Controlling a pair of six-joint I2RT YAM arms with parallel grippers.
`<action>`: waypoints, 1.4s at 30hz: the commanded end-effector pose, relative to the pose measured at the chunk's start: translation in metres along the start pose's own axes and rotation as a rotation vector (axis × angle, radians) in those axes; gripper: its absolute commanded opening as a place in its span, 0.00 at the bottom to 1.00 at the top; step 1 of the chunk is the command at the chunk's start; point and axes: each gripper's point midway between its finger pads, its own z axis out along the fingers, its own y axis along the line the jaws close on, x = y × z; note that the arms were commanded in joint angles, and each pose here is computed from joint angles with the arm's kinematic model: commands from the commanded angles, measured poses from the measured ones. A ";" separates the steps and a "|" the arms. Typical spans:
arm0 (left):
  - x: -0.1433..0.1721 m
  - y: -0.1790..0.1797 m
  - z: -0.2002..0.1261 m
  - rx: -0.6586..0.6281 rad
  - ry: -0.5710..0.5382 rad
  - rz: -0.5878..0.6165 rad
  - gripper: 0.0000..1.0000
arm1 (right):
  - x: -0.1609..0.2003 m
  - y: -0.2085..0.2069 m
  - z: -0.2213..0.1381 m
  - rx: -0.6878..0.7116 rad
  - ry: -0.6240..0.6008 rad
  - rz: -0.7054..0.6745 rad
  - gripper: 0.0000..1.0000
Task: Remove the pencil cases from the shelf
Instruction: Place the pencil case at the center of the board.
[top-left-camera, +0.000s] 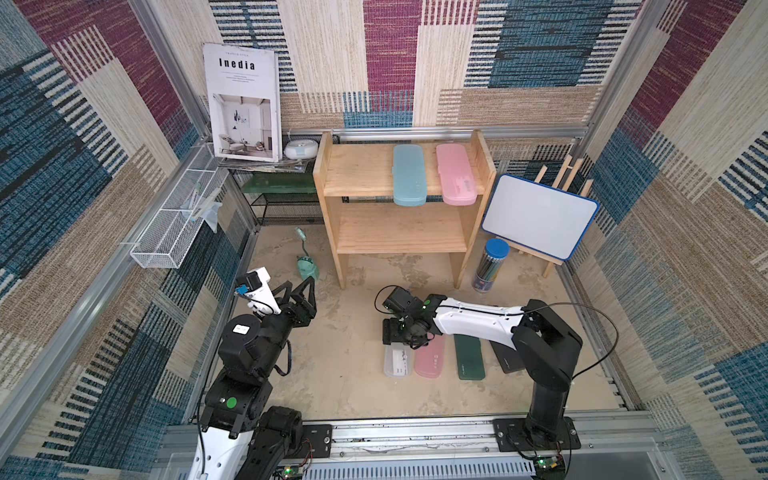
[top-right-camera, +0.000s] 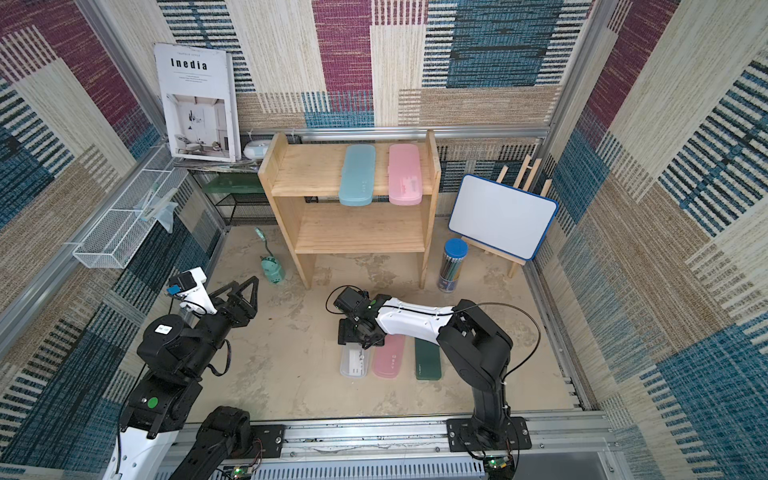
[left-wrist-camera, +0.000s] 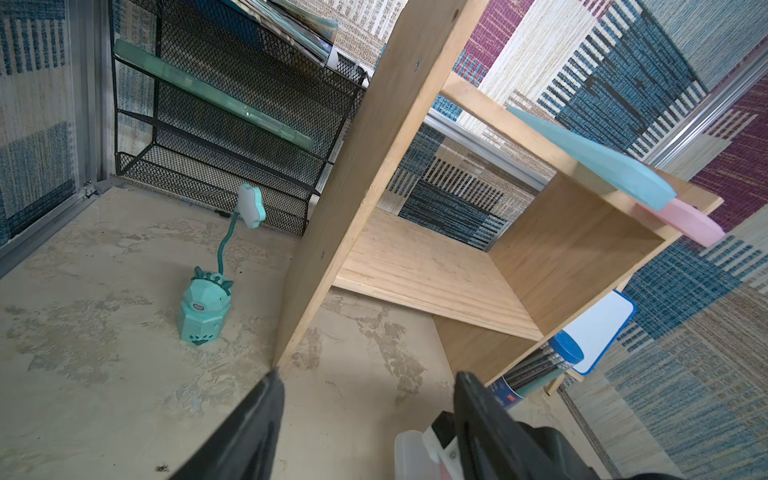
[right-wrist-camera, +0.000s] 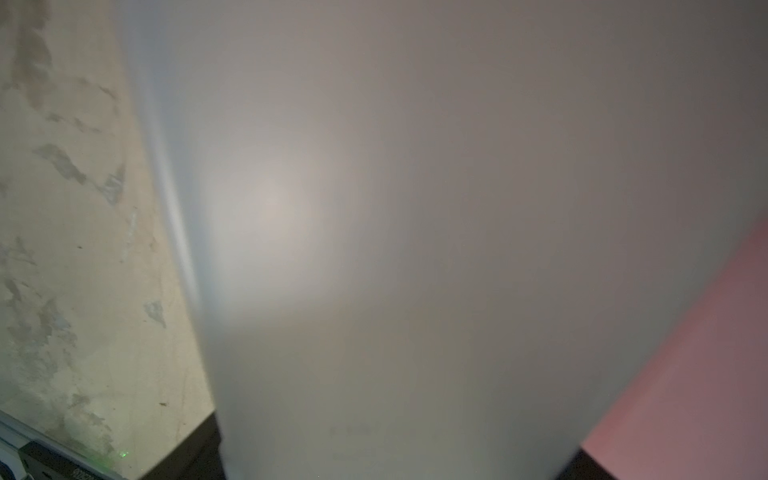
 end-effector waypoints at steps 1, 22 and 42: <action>0.001 0.002 0.000 -0.008 0.004 0.008 0.69 | 0.008 -0.015 0.005 0.061 0.033 0.005 0.84; 0.007 0.004 0.006 -0.014 0.027 0.013 0.70 | 0.019 -0.030 -0.002 0.106 0.079 -0.058 0.85; 0.001 0.001 0.007 -0.018 0.030 -0.007 0.78 | -0.025 -0.017 -0.011 0.163 -0.007 -0.133 0.99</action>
